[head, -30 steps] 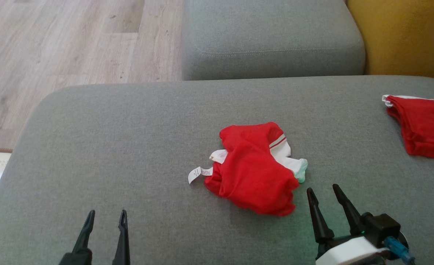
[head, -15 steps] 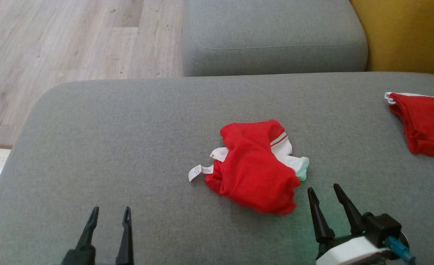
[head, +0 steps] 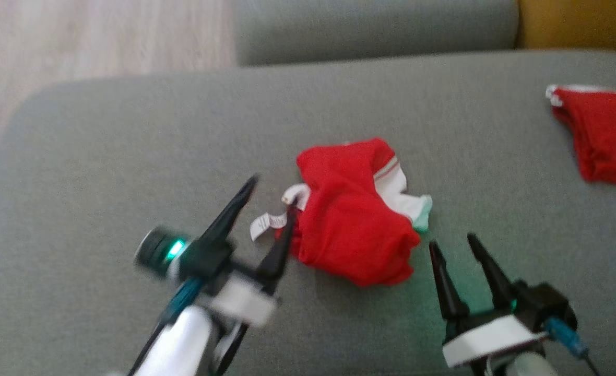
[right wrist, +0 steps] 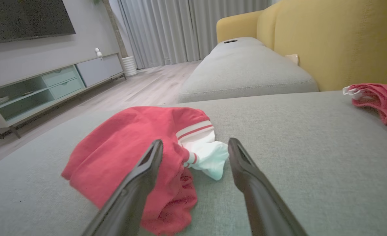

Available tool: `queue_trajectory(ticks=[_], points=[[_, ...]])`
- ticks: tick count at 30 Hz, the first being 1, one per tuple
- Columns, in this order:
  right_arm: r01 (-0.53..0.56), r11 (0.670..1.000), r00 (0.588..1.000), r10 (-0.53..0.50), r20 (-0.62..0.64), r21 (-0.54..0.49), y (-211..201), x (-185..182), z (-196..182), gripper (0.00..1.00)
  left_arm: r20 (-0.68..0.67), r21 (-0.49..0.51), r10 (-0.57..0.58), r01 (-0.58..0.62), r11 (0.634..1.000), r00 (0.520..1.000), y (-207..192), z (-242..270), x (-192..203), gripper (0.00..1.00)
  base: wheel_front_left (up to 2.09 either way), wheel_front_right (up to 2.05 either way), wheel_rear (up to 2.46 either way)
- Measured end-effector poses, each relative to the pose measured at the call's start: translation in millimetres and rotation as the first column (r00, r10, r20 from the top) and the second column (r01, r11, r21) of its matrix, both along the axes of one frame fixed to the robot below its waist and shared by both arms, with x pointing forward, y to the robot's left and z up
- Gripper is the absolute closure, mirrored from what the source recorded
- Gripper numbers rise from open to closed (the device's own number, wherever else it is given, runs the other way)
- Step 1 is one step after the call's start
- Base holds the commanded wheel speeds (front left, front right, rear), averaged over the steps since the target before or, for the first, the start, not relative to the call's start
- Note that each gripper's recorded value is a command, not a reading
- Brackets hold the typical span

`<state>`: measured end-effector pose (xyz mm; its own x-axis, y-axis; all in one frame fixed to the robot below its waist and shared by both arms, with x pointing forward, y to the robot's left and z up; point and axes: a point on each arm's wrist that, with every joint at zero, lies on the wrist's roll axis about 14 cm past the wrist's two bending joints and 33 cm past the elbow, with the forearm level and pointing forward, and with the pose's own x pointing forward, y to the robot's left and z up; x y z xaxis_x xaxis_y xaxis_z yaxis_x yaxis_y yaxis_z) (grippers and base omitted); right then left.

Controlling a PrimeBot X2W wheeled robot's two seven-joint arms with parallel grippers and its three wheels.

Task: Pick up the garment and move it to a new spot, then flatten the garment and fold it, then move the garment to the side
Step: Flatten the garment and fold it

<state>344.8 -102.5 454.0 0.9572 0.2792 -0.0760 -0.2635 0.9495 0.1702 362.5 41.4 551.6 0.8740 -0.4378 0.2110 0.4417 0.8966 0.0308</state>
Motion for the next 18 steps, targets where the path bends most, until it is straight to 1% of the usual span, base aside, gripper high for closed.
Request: queue_trajectory(ticks=[2, 4, 6, 9, 11, 12, 14, 16, 18], points=[[0.012, 1.000, 1.000, -0.012, 0.010, 0.003, -3, 11, 3, 0.00, 0.005, -0.007, -0.112, 0.112, 0.994, 0.994, -31, 7, 14, 0.00, 0.00, 0.00, 0.00], [0.024, 1.000, 1.000, -0.024, 0.014, 0.004, -7, 21, 3, 0.00, 0.031, -0.015, -0.225, 0.226, 0.974, 0.974, -64, 18, 24, 0.00, 0.00, 0.00, 0.00], [0.036, 0.999, 0.999, -0.036, 0.022, 0.003, -11, 32, 5, 0.00, 0.033, -0.025, -0.329, 0.329, 0.944, 0.944, -93, 27, 34, 0.00, 0.00, 0.00, 0.00], [0.056, 0.998, 0.998, -0.056, 0.005, 0.000, -18, 41, -3, 0.00, -0.032, -0.020, -0.433, 0.433, 0.901, 0.901, -127, 18, 51, 0.00, 0.00, 0.00, 0.00], [0.068, 0.998, 0.998, -0.068, -0.011, -0.003, -22, 47, -10, 0.00, -0.125, 0.020, -0.452, 0.457, 0.889, 0.883, -141, -4, 66, 0.00, 0.00, 0.00, 0.00], [0.074, 0.997, 0.997, -0.074, -0.017, -0.005, -24, 50, -13, 0.00, -0.178, 0.042, -0.437, 0.451, 0.892, 0.882, -144, -18, 74, 0.00, 0.00, 0.00, 0.00], [0.087, 0.996, 0.996, -0.088, -0.032, -0.008, -29, 55, -19, 0.00, -0.272, 0.126, -0.406, 0.451, 0.884, 0.872, -150, -48, 88, 0.00, 0.00, 0.00, 0.00], [0.099, 0.995, 0.994, -0.099, -0.044, -0.014, -33, 60, -25, 0.00, -0.350, 0.177, -0.400, 0.479, 0.860, 0.847, -158, -72, 93, 0.00, 0.00, 0.00, 0.00], [0.111, 0.994, 0.992, -0.112, -0.056, -0.022, -38, 63, -30, 0.00, -0.406, 0.202, -0.406, 0.514, 0.834, 0.818, -167, -89, 93, 0.00, 0.00, 0.00, 0.00]])
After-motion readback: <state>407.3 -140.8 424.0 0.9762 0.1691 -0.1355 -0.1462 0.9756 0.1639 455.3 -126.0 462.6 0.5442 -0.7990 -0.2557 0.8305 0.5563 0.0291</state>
